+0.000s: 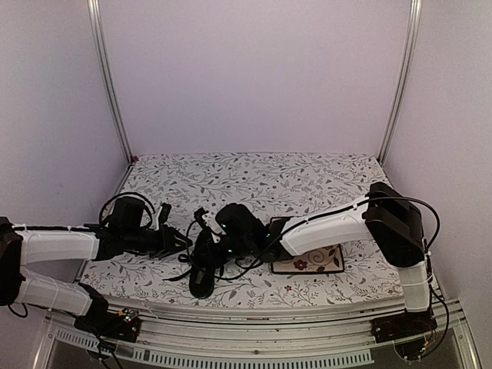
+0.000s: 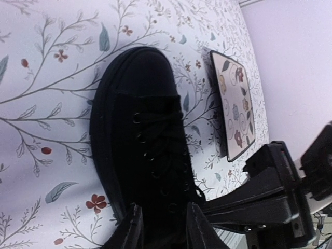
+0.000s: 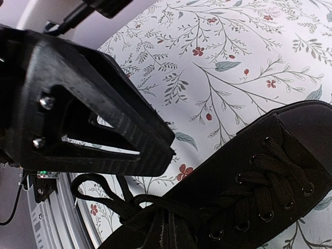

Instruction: Tie the shoes

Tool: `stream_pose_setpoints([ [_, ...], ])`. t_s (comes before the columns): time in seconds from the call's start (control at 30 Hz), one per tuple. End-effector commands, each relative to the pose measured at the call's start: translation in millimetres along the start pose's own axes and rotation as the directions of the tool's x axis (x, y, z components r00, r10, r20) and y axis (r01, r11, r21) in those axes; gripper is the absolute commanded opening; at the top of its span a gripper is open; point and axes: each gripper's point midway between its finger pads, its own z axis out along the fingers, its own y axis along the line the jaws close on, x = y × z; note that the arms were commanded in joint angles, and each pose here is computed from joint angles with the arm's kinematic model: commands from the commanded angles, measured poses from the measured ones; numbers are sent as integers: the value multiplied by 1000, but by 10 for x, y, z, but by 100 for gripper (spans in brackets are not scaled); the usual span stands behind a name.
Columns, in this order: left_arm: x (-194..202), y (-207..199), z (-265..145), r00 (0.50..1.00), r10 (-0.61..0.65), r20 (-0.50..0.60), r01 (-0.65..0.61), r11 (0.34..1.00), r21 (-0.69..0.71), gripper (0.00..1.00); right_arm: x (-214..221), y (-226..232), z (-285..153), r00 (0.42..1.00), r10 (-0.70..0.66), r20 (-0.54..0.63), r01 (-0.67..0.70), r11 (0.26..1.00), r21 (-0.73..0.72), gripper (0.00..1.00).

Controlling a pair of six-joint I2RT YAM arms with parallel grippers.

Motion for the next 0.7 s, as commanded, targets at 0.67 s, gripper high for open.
stream_pose_setpoints([
  [0.67, 187, 30, 163, 994, -5, -108, 14, 996, 84, 28, -5, -11, 1, 1000, -2, 19, 2, 1000, 21, 2],
])
